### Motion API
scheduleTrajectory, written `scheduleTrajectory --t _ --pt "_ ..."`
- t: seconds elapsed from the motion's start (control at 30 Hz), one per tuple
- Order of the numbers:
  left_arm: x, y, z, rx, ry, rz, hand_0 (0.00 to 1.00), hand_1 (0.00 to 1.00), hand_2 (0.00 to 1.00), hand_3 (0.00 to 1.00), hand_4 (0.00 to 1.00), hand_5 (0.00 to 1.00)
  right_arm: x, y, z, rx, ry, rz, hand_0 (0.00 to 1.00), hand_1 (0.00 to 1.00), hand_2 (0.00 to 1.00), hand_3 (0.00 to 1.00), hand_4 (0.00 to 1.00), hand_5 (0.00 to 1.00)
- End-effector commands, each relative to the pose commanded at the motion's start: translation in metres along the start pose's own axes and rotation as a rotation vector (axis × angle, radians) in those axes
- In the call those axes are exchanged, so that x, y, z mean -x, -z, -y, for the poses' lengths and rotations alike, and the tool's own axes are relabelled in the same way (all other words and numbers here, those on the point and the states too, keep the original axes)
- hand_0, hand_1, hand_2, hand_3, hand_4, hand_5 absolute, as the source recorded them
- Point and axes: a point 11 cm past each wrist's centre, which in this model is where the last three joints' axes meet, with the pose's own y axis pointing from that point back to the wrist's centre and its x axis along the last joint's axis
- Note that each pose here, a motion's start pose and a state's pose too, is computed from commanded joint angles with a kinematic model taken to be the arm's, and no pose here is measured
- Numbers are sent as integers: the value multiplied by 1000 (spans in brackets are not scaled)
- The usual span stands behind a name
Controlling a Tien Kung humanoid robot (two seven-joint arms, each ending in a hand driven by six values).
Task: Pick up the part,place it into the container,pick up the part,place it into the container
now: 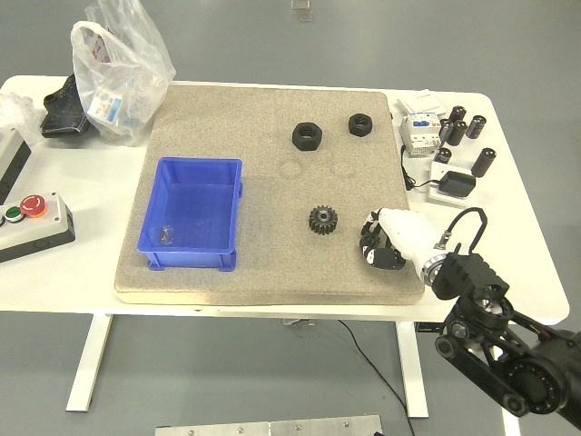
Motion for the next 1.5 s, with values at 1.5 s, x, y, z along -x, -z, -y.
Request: scheduleTrajectory --t 1.5 --pt "-6 -3 0 -6 -16 -3 655 633 613 693 667 244 -40 247 14 -702 -87 35 283 453 501 496 534 2"
